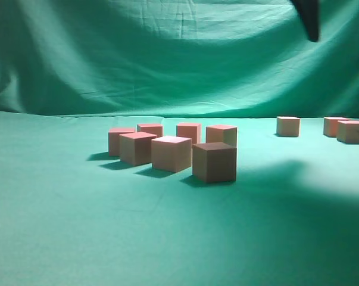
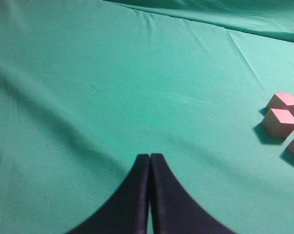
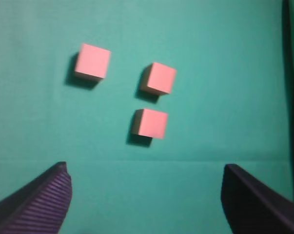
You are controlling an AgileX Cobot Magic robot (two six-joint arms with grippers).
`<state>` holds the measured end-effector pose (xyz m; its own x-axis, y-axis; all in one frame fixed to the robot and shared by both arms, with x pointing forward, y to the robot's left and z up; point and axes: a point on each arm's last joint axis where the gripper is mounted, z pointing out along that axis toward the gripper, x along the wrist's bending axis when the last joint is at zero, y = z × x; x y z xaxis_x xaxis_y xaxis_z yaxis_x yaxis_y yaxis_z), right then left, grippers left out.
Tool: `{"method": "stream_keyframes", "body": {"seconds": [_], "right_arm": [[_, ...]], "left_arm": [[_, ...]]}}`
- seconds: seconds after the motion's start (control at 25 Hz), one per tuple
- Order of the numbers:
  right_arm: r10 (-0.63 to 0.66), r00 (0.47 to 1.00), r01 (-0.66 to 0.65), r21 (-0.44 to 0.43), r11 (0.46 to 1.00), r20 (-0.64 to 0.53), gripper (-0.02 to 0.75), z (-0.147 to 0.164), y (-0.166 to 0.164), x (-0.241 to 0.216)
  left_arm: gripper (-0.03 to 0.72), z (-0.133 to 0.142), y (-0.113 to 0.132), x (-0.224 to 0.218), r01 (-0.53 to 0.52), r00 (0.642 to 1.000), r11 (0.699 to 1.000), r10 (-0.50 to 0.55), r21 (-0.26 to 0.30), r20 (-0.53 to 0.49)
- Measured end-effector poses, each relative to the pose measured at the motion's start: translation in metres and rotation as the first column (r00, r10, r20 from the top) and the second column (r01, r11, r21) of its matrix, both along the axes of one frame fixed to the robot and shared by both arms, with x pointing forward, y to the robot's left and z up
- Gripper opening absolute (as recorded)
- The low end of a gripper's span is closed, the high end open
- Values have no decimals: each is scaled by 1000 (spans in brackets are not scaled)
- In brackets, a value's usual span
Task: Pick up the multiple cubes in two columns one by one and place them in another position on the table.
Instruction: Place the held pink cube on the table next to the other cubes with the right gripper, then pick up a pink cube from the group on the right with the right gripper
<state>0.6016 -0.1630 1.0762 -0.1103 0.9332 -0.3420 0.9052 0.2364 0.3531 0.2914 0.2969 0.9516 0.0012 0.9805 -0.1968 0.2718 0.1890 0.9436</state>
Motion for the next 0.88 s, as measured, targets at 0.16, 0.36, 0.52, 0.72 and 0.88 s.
{"method": "stream_keyframes", "body": {"seconds": [0.16,0.36,0.52,0.72,0.88], "right_arm": [[-155,985,165,144,976,-83,608,-7,-52,16],[-163,973,202,257,945,-166,608,-40,-75,38],[-126,971,179,271,946,-202,551,-74,-73,53],[-117,968,176,268,947,-223,555,-106,-71,65],[-96,970,154,264,952,-222,555,-121,-70,70]], "left_arm": [[0,0,0,0,0,1000,1000,0,0,0],[0,0,0,0,0,1000,1000,0,0,0],[0,0,0,0,0,1000,1000,0,0,0],[0,0,0,0,0,1000,1000,0,0,0],[0,0,0,0,0,1000,1000,0,0,0]]}}
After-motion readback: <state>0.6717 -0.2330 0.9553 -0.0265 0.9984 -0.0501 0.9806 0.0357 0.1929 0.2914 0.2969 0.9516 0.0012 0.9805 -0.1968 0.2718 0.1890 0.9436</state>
